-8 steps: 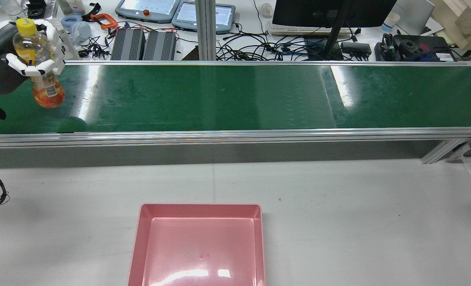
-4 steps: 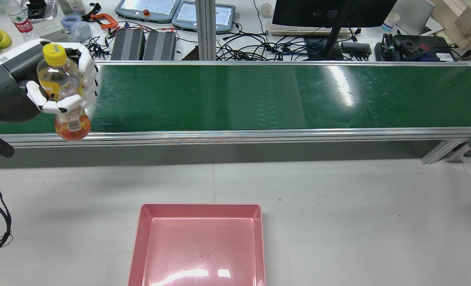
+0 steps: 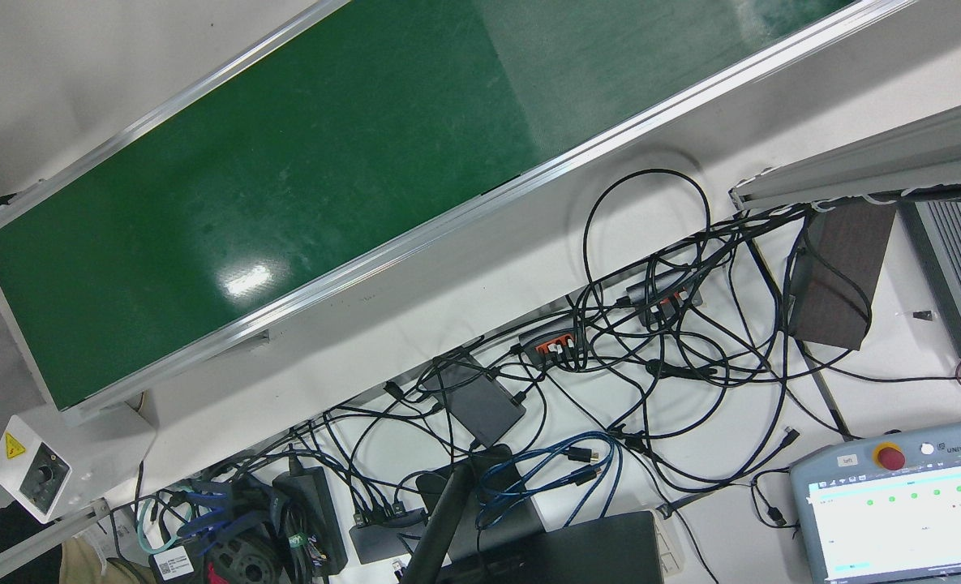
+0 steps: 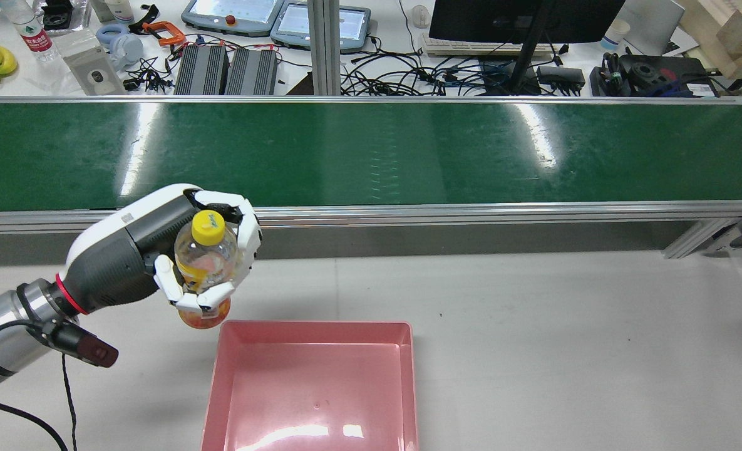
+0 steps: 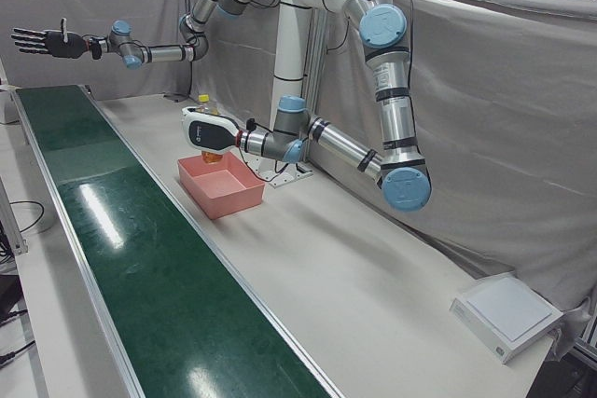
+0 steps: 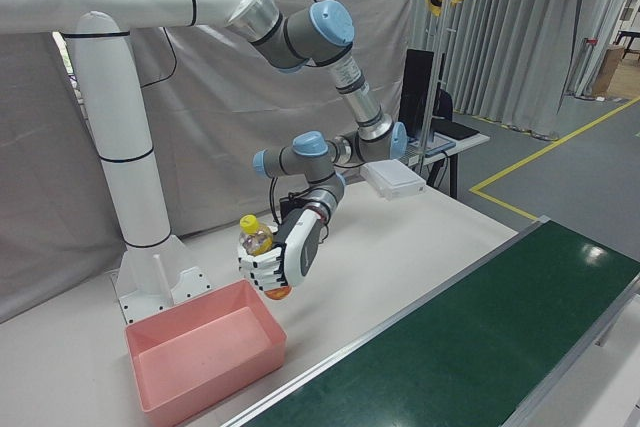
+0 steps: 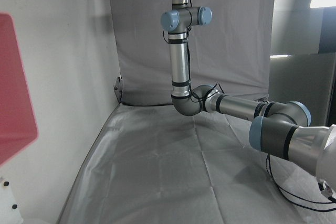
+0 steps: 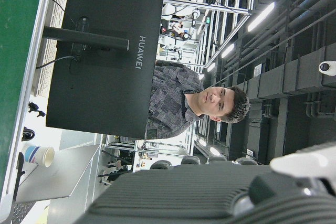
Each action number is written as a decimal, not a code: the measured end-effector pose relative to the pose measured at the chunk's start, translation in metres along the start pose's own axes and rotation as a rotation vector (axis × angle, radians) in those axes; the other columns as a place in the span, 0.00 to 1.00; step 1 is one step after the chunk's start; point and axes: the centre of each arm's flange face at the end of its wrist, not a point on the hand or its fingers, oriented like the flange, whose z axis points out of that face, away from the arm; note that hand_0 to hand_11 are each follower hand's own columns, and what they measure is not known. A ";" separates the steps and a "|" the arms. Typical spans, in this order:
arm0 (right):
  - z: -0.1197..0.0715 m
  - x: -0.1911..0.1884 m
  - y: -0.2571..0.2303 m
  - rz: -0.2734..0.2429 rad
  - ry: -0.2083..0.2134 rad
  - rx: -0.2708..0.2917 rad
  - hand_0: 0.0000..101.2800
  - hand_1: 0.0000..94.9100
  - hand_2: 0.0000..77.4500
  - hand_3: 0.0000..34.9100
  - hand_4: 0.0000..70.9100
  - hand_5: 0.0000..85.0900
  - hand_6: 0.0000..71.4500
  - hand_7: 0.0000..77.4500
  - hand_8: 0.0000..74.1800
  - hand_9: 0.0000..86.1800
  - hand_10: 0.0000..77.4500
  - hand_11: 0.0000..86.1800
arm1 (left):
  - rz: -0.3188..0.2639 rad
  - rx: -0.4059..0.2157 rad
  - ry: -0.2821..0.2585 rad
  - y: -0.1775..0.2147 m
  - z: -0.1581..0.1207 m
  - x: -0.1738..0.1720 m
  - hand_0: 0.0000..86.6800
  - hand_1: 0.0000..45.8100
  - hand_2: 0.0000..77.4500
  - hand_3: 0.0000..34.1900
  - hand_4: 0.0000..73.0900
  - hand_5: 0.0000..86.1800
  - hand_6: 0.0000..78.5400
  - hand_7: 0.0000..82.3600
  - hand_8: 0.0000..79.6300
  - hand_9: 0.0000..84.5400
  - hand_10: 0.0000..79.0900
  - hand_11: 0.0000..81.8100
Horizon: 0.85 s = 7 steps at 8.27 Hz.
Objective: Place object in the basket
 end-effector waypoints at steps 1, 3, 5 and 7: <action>0.000 0.000 0.000 0.000 0.000 0.001 0.00 0.00 0.01 0.00 0.00 0.00 0.00 0.01 0.00 0.00 0.00 0.00 | -0.011 -0.010 -0.017 0.015 0.006 -0.033 0.88 0.12 0.68 0.00 0.68 0.61 0.79 0.63 0.85 0.63 0.76 0.69; 0.000 0.000 0.000 0.000 0.000 0.000 0.00 0.00 0.01 0.00 0.00 0.00 0.00 0.01 0.00 0.00 0.00 0.00 | -0.035 -0.027 -0.062 0.041 0.016 -0.080 0.88 0.12 0.68 0.00 0.68 0.61 0.79 0.63 0.85 0.63 0.76 0.69; 0.000 0.000 0.000 0.000 0.000 0.000 0.00 0.00 0.01 0.00 0.00 0.00 0.00 0.01 0.00 0.00 0.00 0.00 | -0.047 -0.028 -0.076 0.047 0.013 -0.089 0.92 0.12 0.66 0.00 0.68 0.61 0.79 0.63 0.81 0.66 0.76 0.69; 0.000 0.000 0.000 0.000 0.000 0.000 0.00 0.00 0.01 0.00 0.00 0.00 0.00 0.01 0.00 0.00 0.00 0.00 | -0.051 -0.033 -0.089 0.052 0.009 -0.089 0.90 0.12 0.66 0.00 0.66 0.61 0.79 0.63 0.68 0.67 0.76 0.68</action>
